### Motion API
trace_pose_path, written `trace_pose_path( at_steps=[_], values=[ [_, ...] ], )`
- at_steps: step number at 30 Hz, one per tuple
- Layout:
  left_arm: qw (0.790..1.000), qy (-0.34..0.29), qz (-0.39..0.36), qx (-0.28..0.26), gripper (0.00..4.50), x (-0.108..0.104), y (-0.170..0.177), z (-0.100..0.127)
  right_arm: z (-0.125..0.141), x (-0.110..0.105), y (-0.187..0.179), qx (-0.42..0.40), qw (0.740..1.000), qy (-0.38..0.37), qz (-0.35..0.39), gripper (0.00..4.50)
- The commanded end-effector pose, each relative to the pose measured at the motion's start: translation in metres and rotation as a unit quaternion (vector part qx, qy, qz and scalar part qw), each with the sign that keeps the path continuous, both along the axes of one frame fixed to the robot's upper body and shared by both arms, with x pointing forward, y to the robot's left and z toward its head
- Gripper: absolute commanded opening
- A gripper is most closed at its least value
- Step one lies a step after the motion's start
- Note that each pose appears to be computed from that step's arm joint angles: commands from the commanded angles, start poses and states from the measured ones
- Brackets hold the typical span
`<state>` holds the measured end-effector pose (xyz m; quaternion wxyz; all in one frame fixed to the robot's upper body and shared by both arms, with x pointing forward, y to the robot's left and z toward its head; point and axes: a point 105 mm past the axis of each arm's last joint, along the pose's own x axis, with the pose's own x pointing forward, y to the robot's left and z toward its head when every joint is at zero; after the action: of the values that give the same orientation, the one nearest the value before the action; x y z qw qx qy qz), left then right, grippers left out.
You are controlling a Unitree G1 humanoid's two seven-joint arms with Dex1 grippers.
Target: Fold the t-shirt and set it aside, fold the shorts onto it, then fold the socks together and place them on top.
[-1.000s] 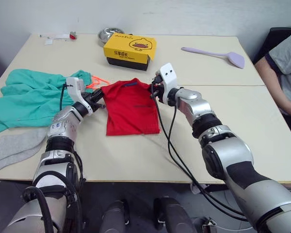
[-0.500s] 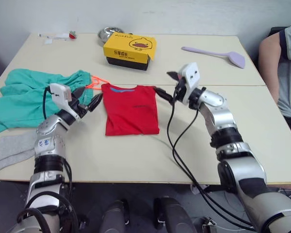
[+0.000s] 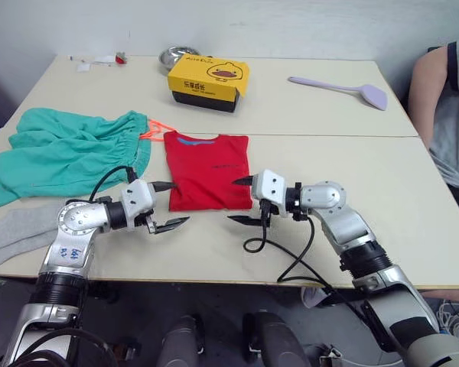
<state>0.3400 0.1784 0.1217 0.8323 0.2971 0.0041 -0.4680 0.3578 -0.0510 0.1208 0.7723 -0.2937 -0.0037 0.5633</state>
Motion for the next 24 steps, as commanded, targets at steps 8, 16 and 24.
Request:
trace_pose_path(
  at_steps=[8, 16, 24],
  values=[
    [0.998, 0.003, 0.046, 0.042, 3.2, 0.023, 0.006, -0.011, -0.001, 0.009, 0.007, -0.013, 0.999, -0.039, -0.006, 1.71],
    [0.997, 0.065, -0.038, 0.031, 0.59, -0.01, -0.002, -0.021, -0.008, -0.02, -0.008, -0.028, 0.999, 0.0, 0.041, 0.0],
    [0.993, 0.084, -0.066, 0.039, 0.02, -0.055, 0.007, -0.018, -0.013, -0.071, -0.025, -0.037, 0.996, 0.05, 0.065, 0.0]
  ],
)
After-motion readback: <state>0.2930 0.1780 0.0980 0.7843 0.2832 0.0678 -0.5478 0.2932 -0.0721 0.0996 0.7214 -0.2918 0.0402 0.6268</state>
